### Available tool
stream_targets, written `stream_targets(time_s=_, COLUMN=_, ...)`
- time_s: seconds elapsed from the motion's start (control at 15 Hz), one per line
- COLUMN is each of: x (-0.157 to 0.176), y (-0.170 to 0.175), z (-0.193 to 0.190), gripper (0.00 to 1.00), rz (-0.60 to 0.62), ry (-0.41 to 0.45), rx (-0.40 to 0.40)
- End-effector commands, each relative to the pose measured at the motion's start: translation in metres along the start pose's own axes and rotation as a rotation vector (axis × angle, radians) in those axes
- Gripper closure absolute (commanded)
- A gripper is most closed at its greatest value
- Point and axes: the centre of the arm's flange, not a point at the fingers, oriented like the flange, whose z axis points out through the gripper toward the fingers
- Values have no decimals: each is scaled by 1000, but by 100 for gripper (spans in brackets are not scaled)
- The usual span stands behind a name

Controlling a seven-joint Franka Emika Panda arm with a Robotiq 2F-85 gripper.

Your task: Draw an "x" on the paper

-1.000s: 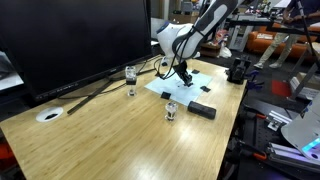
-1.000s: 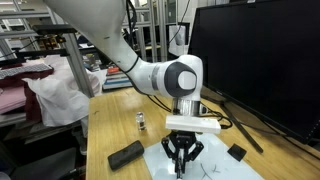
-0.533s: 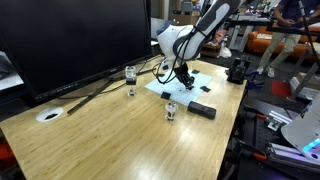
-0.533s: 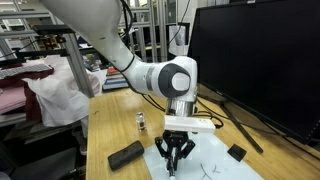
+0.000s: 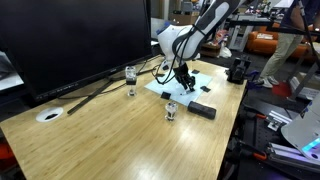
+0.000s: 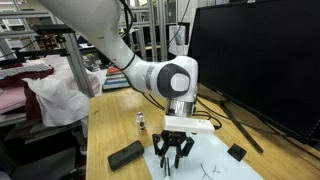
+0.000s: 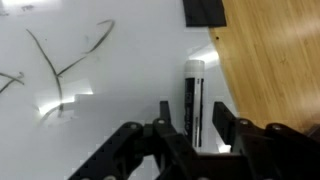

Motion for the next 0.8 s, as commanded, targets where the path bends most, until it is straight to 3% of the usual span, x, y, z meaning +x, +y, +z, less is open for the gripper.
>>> stream_targets(time_s=0.0, x=-1, y=0, z=0, gripper=44, rz=-1, ry=6, rx=4)
stream_targets(time_s=0.2, x=-3, y=1, z=-1, gripper=28, rz=-1, ry=13, rx=6)
stream_targets(time_s=0.73, x=-3, y=0, z=-1, gripper=27, rz=-2, ry=13, rx=7)
